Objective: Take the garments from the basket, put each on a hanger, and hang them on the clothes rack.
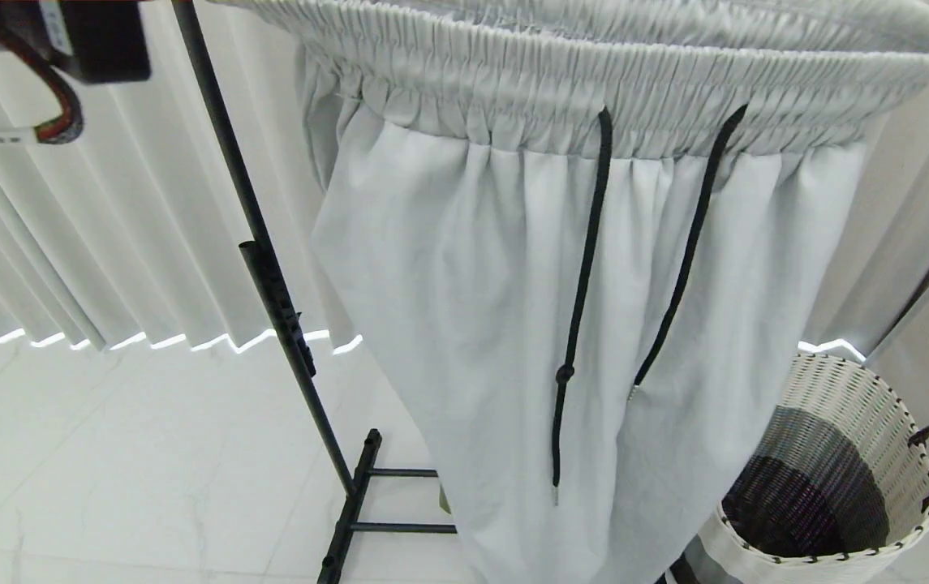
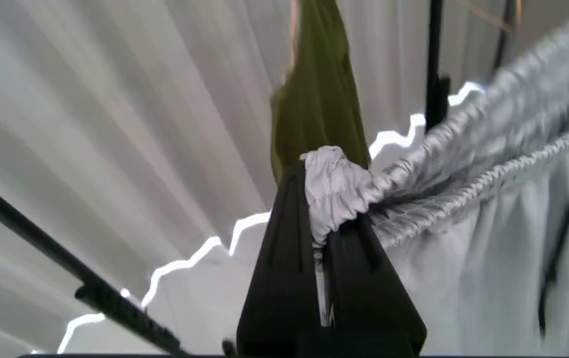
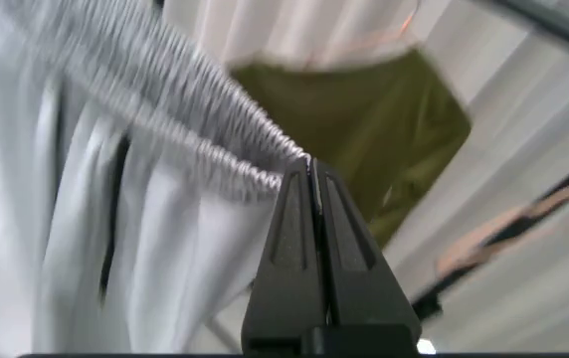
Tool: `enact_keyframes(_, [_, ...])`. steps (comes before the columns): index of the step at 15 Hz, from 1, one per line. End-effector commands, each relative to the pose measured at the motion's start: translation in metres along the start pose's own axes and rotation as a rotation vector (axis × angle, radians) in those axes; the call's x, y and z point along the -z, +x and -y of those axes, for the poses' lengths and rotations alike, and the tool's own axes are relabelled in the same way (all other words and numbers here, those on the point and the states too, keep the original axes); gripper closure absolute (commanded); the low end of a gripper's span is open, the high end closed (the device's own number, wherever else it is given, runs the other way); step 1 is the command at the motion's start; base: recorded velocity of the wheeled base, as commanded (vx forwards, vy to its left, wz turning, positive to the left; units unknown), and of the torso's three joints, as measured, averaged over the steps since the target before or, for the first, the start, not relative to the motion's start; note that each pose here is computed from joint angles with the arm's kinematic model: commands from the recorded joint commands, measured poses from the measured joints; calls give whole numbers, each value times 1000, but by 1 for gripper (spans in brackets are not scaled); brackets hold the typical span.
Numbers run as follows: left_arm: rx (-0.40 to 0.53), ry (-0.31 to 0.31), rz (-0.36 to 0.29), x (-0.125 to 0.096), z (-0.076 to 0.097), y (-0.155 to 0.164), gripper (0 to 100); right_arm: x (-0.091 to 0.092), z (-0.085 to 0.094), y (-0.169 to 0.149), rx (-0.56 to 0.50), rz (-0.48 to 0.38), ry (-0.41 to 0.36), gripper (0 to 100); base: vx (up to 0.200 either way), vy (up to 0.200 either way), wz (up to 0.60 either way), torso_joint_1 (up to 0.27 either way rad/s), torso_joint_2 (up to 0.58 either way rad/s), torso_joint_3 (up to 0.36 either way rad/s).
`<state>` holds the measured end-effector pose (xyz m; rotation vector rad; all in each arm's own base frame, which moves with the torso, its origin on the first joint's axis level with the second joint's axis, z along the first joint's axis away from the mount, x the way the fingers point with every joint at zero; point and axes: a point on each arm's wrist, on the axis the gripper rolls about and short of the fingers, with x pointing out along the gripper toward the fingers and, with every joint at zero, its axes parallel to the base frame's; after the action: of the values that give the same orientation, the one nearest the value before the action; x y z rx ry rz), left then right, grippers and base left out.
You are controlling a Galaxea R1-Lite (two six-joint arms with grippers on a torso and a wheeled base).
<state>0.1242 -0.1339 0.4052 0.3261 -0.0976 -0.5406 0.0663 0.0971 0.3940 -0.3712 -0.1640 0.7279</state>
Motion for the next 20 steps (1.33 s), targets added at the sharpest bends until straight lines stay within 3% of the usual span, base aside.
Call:
enact_keyframes(1, [7,7,-22,4,8,18,100,-8,10,-34,-30,58,14,100,0,0,0,0,0,0])
enact_keyframes(5, [10,1,-7,0,10,25,100,-4,-8,-40,-242,45,-10,100,0,0,0,0,0,0])
enact_keyframes(9, [0,-8,3,-2,7,19,100,-4,-15,-31,-265,30,-20,100,0,0,0,0,0,0])
enact_keyframes(12, [-2,-12,-7,-2,4,10,100,-4,-14,-31,-252,28,-19,100,0,0,0,0,0,0])
enact_keyframes(15, [37,-26,-113,5,-4,-23,100,-3,-12,-26,-164,-12,-23,100,0,0,0,0,0,0])
enact_keyframes(20, [200,-33,-176,12,-2,-74,100,-14,-17,12,-42,45,20,100,0,0,0,0,0,0])
